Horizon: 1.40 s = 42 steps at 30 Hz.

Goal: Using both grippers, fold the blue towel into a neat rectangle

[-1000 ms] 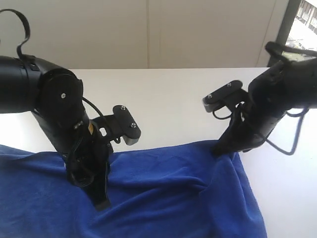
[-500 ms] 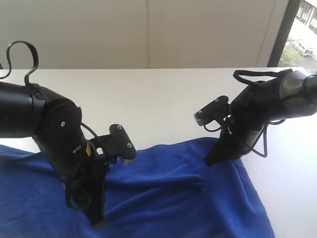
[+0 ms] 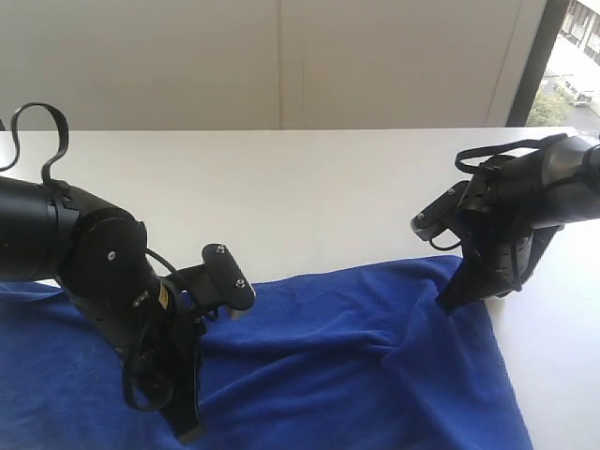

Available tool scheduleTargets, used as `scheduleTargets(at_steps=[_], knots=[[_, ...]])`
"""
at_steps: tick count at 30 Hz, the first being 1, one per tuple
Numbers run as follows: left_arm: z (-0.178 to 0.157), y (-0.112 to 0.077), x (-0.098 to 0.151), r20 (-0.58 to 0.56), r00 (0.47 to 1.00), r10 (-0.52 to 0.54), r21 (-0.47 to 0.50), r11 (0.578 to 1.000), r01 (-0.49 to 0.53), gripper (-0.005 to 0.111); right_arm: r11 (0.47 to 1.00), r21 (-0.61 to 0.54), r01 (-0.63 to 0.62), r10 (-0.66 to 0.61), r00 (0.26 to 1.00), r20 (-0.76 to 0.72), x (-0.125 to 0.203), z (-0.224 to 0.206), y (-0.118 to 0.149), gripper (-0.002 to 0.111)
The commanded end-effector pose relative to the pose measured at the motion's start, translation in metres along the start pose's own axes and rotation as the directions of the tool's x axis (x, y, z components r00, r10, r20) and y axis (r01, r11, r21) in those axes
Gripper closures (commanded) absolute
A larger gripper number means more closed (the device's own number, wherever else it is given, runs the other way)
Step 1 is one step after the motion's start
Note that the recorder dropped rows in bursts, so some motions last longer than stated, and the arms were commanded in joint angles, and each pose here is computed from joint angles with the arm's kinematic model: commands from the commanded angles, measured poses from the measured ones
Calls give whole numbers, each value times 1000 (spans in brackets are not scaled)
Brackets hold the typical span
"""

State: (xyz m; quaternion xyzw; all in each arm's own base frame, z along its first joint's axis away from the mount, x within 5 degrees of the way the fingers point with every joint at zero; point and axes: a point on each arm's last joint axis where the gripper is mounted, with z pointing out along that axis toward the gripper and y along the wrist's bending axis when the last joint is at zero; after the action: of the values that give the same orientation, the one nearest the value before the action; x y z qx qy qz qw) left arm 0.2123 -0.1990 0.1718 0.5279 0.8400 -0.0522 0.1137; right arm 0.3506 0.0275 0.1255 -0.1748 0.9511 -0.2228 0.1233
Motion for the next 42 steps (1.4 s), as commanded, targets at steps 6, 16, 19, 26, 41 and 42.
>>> scheduleTargets(at_steps=[6,16,19,26,41,42], knots=[[1,-4,1,-3,1000,-16,14,1000,16,107,994,-40,-100,101,995,22,2,-21,-12,108],[1,-5,-2,33,994,-108,37,994,106,107,921,-368,-125,126,992,-20,23,-59,7,108],[1,-6,-2,27,994,-107,39,994,106,107,919,-374,-123,125,992,-21,30,-53,13,108],[1,-6,-2,32,994,-109,39,993,107,107,918,-377,-120,105,993,-61,38,-41,21,108],[1,-6,-2,31,993,-117,46,992,115,107,967,-246,-66,15,979,-202,59,-9,25,108],[1,-6,-2,31,993,-117,46,992,115,107,974,-220,-60,12,977,-214,60,-8,22,108]])
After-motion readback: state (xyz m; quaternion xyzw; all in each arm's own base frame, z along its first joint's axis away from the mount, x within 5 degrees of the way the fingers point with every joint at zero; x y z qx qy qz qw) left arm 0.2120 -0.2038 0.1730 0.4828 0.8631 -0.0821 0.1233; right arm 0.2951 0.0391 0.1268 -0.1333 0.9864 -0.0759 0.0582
